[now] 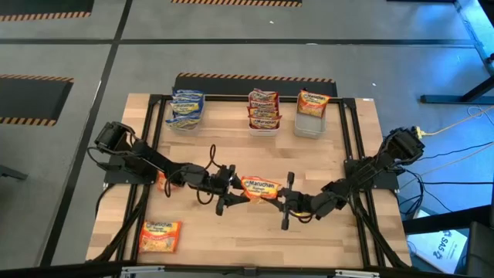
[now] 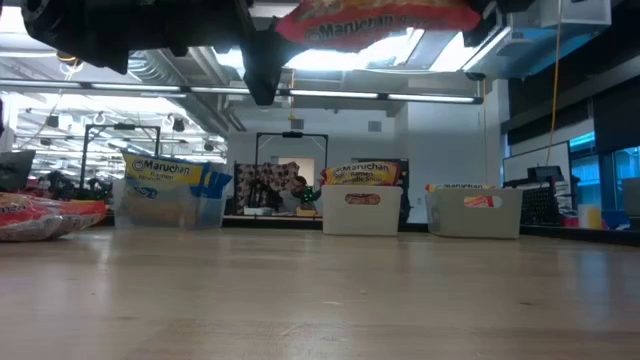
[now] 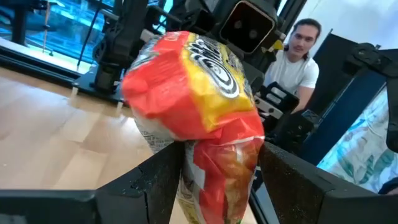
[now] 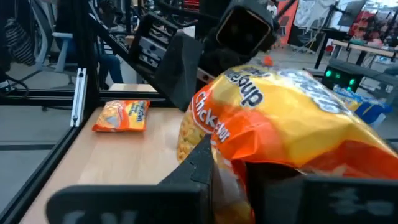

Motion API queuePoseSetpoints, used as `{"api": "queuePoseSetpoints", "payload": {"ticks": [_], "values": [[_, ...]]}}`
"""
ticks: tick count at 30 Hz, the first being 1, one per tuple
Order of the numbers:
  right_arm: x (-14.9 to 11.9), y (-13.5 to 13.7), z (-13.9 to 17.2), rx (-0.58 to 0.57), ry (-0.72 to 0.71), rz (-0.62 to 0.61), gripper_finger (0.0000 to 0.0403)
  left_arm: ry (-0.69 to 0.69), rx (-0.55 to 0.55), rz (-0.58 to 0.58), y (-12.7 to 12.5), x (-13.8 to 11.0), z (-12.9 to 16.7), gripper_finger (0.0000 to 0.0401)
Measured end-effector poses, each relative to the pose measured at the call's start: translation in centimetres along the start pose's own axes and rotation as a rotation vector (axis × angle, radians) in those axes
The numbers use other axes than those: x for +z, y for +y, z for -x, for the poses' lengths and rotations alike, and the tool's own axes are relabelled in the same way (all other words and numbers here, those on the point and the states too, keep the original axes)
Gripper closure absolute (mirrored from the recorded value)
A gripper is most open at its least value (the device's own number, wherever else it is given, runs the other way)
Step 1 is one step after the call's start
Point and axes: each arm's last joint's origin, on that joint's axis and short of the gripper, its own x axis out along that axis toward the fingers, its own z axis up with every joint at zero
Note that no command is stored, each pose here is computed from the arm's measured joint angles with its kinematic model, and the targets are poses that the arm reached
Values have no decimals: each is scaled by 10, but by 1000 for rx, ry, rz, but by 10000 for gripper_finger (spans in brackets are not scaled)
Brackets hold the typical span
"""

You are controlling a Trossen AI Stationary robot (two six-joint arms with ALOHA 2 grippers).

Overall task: Sort Maruchan noodles
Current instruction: Put the orange noodle pack into the gray bin

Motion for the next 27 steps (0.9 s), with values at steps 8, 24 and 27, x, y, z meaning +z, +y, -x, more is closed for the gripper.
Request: {"api": "queuePoseSetpoints", "payload": {"ticks": [8, 24, 27], "values": [[6, 1, -4, 5, 1, 16, 372, 6, 0, -25, -1, -1, 0, 194], [7, 4, -2, 29, -3, -98, 336, 13, -15, -53, -2, -1, 0, 272], [7, 4, -1, 34, 4, -85, 294, 16, -17, -54, -2, -1, 0, 272]]}}
